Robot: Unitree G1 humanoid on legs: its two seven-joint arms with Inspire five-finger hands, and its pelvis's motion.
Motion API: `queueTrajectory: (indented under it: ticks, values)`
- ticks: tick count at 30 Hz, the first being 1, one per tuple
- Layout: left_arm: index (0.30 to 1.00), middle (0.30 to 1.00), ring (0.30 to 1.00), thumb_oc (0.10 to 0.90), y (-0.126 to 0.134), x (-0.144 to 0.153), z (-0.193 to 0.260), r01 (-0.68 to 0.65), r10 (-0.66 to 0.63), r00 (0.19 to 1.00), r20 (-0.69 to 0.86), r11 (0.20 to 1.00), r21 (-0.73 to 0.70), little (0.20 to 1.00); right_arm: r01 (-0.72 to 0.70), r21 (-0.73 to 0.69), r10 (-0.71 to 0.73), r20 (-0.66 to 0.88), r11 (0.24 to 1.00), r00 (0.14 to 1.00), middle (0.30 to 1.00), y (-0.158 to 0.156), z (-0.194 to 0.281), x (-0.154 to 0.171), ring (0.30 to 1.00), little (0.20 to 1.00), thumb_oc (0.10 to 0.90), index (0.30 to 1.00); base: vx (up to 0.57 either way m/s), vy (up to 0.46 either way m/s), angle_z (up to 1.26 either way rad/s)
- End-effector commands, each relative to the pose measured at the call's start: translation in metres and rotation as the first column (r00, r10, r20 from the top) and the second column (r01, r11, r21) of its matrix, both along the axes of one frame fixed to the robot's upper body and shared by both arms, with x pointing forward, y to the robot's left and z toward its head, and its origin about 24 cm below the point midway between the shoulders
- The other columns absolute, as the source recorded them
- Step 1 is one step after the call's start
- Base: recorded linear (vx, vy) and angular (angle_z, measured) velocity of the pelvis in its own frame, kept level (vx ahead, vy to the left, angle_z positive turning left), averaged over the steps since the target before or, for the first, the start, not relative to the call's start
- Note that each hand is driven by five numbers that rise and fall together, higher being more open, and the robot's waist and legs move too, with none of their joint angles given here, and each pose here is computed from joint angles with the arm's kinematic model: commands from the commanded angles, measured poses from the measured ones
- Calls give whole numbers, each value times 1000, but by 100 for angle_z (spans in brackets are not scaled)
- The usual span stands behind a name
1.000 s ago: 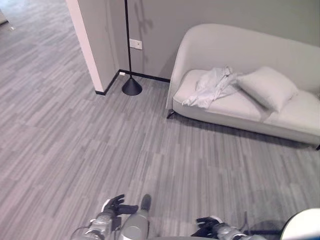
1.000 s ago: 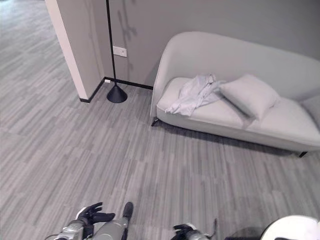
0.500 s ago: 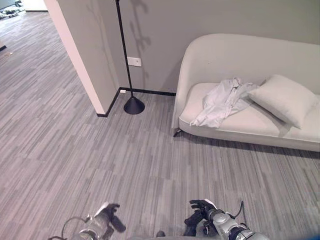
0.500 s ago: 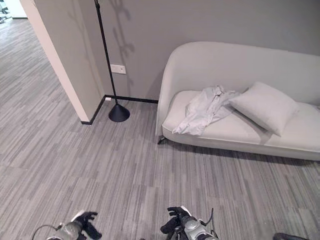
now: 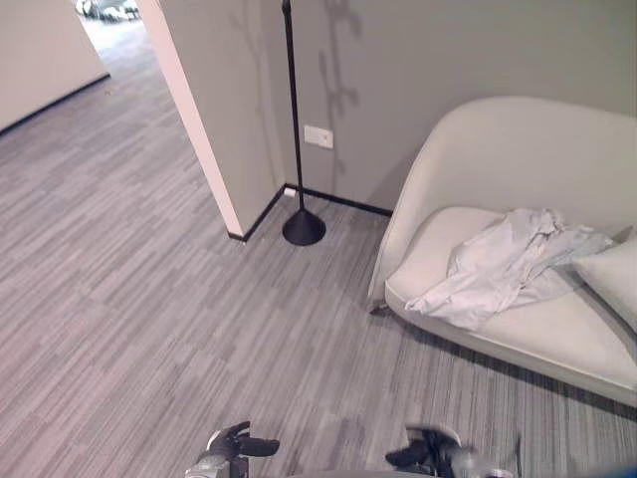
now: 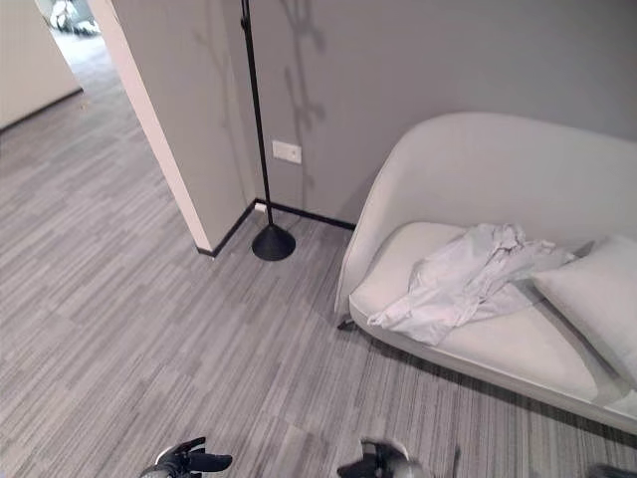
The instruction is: Hang the clothes on the sofa on the clothes rack.
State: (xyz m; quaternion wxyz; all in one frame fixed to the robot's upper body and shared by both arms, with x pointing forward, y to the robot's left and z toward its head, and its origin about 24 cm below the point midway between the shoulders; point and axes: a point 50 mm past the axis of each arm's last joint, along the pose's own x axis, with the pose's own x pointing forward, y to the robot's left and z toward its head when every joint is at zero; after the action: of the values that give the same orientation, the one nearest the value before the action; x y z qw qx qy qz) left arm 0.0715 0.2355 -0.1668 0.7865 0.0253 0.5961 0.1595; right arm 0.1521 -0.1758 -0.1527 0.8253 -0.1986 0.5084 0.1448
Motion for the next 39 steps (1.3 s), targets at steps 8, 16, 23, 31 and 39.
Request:
queueTrajectory:
  ticks: [8, 16, 23, 31, 39]
  values:
    - [900, 900, 900, 800, -19, 39, 6, 215, -221, 968, 117, 975, 62, 900, 53, -158, -43, 66, 986, 997, 900, -24, 4, 5, 900, 900, 800, 900, 84, -321, 18]
    - [900, 900, 900, 800, -37, 17, -3, 403, -403, 915, -3, 915, 8, 900, 272, -263, -233, 169, 926, 958, 900, -57, 20, 29, 900, 900, 800, 900, 161, -37, -10]
    - [900, 900, 900, 800, -24, 42, 6, 618, -620, 785, 14, 783, 65, 900, 99, -386, -22, 198, 917, 980, 900, -72, 49, 76, 900, 900, 800, 900, 135, 28, -29]
    - [900, 900, 900, 800, -22, 92, 26, 676, -697, 704, 136, 716, 174, 900, 180, -476, -88, 208, 861, 974, 900, -116, 73, 86, 900, 900, 800, 900, 126, -130, 7]
    - [900, 900, 900, 800, -1, 56, 15, 629, -636, 772, -6, 762, 156, 900, 219, -496, -75, 294, 841, 953, 900, -126, 92, 104, 900, 900, 800, 900, 90, -236, 19]
